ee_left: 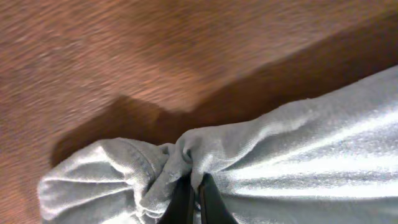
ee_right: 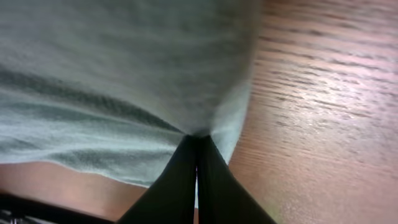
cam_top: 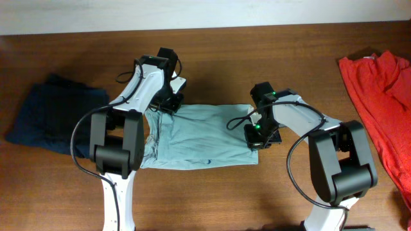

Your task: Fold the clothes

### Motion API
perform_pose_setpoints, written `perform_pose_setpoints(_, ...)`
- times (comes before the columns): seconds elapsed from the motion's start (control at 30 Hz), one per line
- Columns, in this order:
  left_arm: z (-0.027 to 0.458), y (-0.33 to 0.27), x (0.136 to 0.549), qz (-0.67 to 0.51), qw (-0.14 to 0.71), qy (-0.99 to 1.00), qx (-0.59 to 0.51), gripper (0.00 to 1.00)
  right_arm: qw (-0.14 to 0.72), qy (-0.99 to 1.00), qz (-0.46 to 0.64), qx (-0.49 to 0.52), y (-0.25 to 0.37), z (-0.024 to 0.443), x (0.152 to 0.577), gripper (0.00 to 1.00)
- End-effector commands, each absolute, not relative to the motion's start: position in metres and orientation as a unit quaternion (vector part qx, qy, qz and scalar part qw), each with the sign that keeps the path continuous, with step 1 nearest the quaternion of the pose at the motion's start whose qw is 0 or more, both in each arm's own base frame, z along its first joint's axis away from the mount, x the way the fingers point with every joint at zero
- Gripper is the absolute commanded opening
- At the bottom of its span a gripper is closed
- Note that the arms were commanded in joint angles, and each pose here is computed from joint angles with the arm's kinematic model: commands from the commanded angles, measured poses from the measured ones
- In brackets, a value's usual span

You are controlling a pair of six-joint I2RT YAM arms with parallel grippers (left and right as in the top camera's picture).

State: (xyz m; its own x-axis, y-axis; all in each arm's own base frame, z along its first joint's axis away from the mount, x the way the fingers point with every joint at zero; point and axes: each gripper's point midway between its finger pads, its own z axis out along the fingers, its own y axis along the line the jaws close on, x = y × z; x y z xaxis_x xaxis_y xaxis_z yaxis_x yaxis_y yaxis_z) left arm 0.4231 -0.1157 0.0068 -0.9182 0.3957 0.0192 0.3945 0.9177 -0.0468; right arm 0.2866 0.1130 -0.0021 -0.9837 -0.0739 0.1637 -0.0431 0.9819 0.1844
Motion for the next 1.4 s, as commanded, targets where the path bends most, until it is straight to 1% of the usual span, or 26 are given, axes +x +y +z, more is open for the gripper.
perform_pose_setpoints(0.0,0.006,-0.081,0.44,-0.01,0.01,-0.988,-0.153,0.0,0.097,-0.995,0.003,-0.007,0.076,-0.015,0.278,0.04)
perform_pose_setpoints(0.13,0.016,-0.067,0.45,-0.008,-0.001,-0.991,-0.134,0.01,0.103,-0.995,0.002,-0.012,0.072,-0.014,0.276,0.04)
perform_pose_setpoints(0.27,0.018,-0.061,0.451,-0.001,-0.001,-0.992,-0.126,0.01,0.106,-0.994,0.001,-0.012,0.073,-0.013,0.275,0.04)
perform_pose_setpoints(0.3,0.019,-0.063,0.451,0.005,-0.001,-0.992,-0.126,0.05,0.107,-0.994,-0.006,-0.01,0.075,-0.013,0.274,0.07)
perform_pose_setpoints(0.33,0.019,-0.065,0.45,0.011,-0.001,-0.992,-0.126,0.12,0.108,-0.994,-0.016,-0.004,0.078,-0.013,0.274,0.14)
perform_pose_setpoints(0.4,0.023,-0.069,0.451,0.022,-0.001,-0.992,-0.126,0.23,0.112,-0.992,-0.058,0.021,0.092,-0.01,0.273,0.25)
perform_pose_setpoints(0.47,0.03,-0.074,0.452,0.03,-0.003,-0.991,-0.129,0.29,0.108,-0.988,-0.101,0.037,0.105,-0.002,0.274,0.3)
perform_pose_setpoints(0.5,0.035,-0.076,0.452,0.03,-0.004,-0.991,-0.13,0.29,0.102,-0.987,-0.119,0.043,0.111,0.003,0.275,0.32)
perform_pose_setpoints(0.6,0.054,-0.078,0.455,0.03,-0.009,-0.991,-0.132,0.3,0.077,-0.984,-0.153,0.055,0.122,0.023,0.281,0.33)
perform_pose_setpoints(0.7,0.079,-0.078,0.453,0.031,-0.007,-0.991,-0.131,0.3,0.034,-0.984,-0.163,0.061,0.126,0.048,0.293,0.38)
perform_pose_setpoints(0.77,0.094,-0.079,0.448,0.035,0.001,-0.992,-0.121,0.3,0.006,-0.984,-0.167,0.062,0.128,0.062,0.302,0.38)
perform_pose_setpoints(0.87,0.108,-0.086,0.439,0.058,0.011,-0.991,-0.12,0.24,-0.025,-0.983,-0.172,0.065,0.13,0.074,0.314,0.39)
perform_pose_setpoints(0.9,0.112,-0.085,0.437,0.057,0.015,-0.991,-0.12,0.23,-0.03,-0.983,-0.173,0.063,0.128,0.075,0.317,0.45)
perform_pose_setpoints(0.97,0.123,-0.084,0.431,0.057,0.02,-0.991,-0.119,0.2,-0.038,-0.983,-0.174,0.051,0.121,0.076,0.323,0.7)
perform_pose_setpoints(1.03,0.138,-0.084,0.428,0.057,0.015,-0.991,-0.12,0.18,-0.047,-0.981,-0.184,0.038,0.112,0.077,0.33,0.77)
perform_pose_setpoints(1.07,0.147,-0.084,0.429,0.057,0.006,-0.991,-0.12,0.18,-0.052,-0.978,-0.196,0.038,0.109,0.079,0.334,0.8)
perform_pose_setpoints(1.17,0.182,-0.084,0.432,0.059,-0.045,-0.99,-0.121,0.18,-0.066,-0.965,-0.25,0.04,0.099,0.083,0.343,0.84)
perform_pose_setpoints(1.33,0.257,-0.079,0.422,0.052,-0.144,-0.98,-0.124,0.2,-0.055,-0.954,-0.291,0.04,0.087,0.072,0.343,0.85)
perform_pose_setpoints(1.37,0.274,-0.075,0.417,0.043,-0.167,-0.977,-0.123,0.24,-0.048,-0.953,-0.297,0.044,0.087,0.068,0.342,0.85)
